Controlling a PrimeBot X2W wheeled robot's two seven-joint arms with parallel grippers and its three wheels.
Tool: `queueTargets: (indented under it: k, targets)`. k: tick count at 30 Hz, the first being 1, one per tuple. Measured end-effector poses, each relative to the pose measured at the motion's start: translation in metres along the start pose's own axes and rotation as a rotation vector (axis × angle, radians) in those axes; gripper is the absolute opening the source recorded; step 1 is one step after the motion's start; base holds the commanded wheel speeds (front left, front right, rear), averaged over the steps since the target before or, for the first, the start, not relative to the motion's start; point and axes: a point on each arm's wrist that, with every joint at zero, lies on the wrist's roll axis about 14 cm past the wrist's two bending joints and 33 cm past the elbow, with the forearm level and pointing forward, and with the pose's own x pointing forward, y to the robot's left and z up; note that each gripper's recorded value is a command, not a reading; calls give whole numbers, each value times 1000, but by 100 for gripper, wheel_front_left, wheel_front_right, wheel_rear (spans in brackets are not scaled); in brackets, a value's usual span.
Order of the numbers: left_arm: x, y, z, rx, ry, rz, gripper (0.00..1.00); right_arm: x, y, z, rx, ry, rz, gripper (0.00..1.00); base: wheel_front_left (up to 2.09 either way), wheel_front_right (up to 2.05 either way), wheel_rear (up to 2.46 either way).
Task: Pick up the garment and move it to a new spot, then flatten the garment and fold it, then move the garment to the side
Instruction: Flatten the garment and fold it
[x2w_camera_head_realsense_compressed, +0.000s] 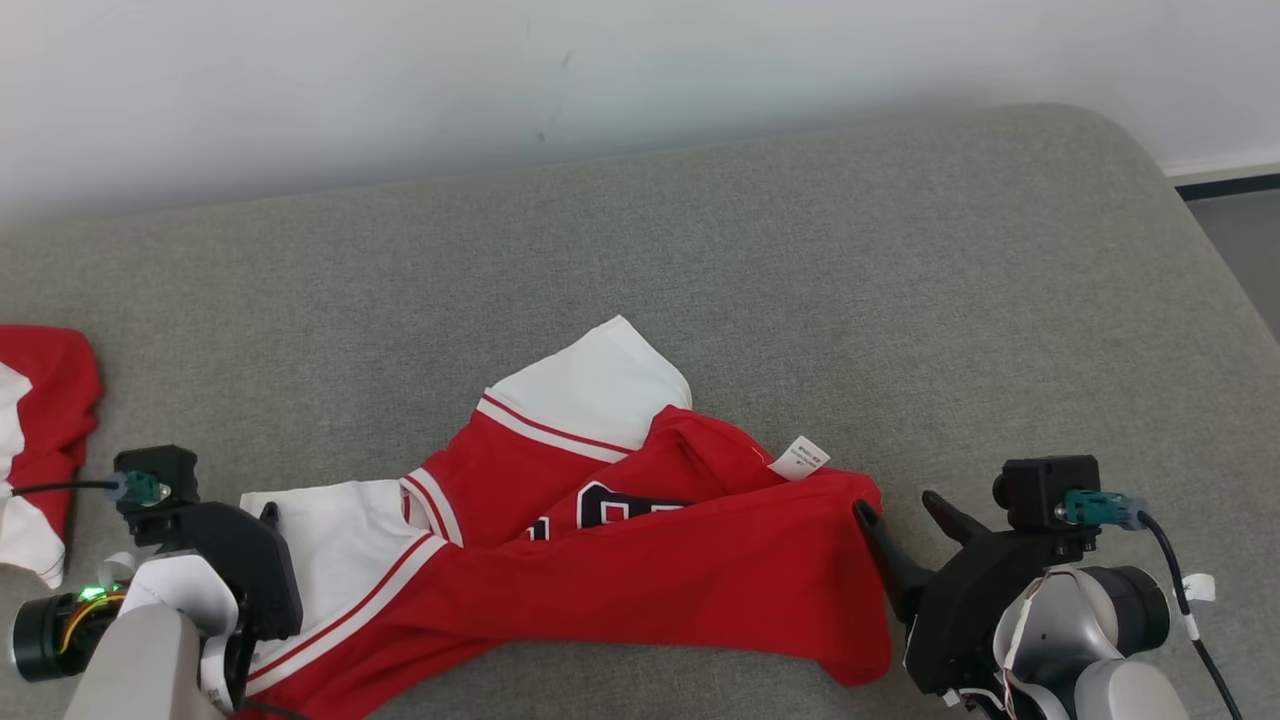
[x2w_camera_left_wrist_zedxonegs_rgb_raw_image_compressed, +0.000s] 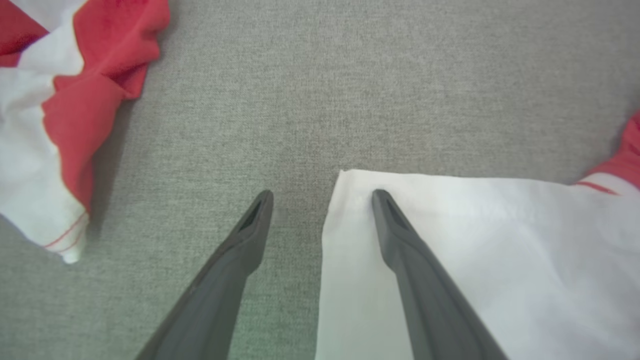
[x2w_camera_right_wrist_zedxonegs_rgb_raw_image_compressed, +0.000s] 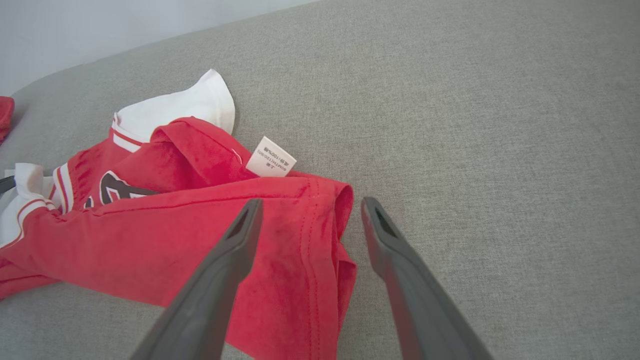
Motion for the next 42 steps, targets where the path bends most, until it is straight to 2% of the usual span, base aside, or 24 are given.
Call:
queueTargets:
  k: [10, 21, 24, 27, 31, 35, 37, 38, 39, 40, 41, 42]
  targets:
    - [10, 0, 4, -7, 13, -9, 100, 7, -13, -8, -17, 49, -49, 100, 0, 0, 0]
    - [15, 0, -1, -9, 50, -22, 100, 27, -4, -11, -26, 122, -18, 100, 0, 0, 0]
    - [15, 0, -3, -9, 61, -27, 100, 31, 0, -13, -23, 138, -2, 88, 0, 0, 0]
    - [16, -1, -5, -6, 71, -36, 100, 32, 0, -19, -21, 164, -2, 84, 0, 0, 0]
    - [17, -4, -5, -6, 79, -48, 100, 34, -1, -22, -19, 175, -3, 73, 0, 0, 0]
    - [18, -6, -5, 0, 87, -55, 98, 37, -1, -23, -10, 181, 1, 71, 0, 0, 0]
    - [19, -7, -5, -1, 96, -59, 89, 39, 0, -23, -10, 182, 5, 54, 0, 0, 0]
    - [19, -7, -5, 1, 100, -63, 73, 41, 1, -22, -11, 179, 7, 44, 0, 0, 0]
    - [19, -8, -5, 4, 101, -68, 51, 42, 2, -22, -11, 180, 11, 36, 0, 0, 0]
    - [19, -8, -5, 5, 102, -69, 29, 44, 4, -21, -9, 177, 17, 8, 0, 0, 0]
    - [20, -9, -6, 6, 104, -72, 6, 45, 5, -20, -11, 171, 21, 0, 0, 0, 0]
    - [20, -9, -6, 5, 105, -72, 0, 46, 6, -19, -12, 165, 23, 0, 0, 0, 0]
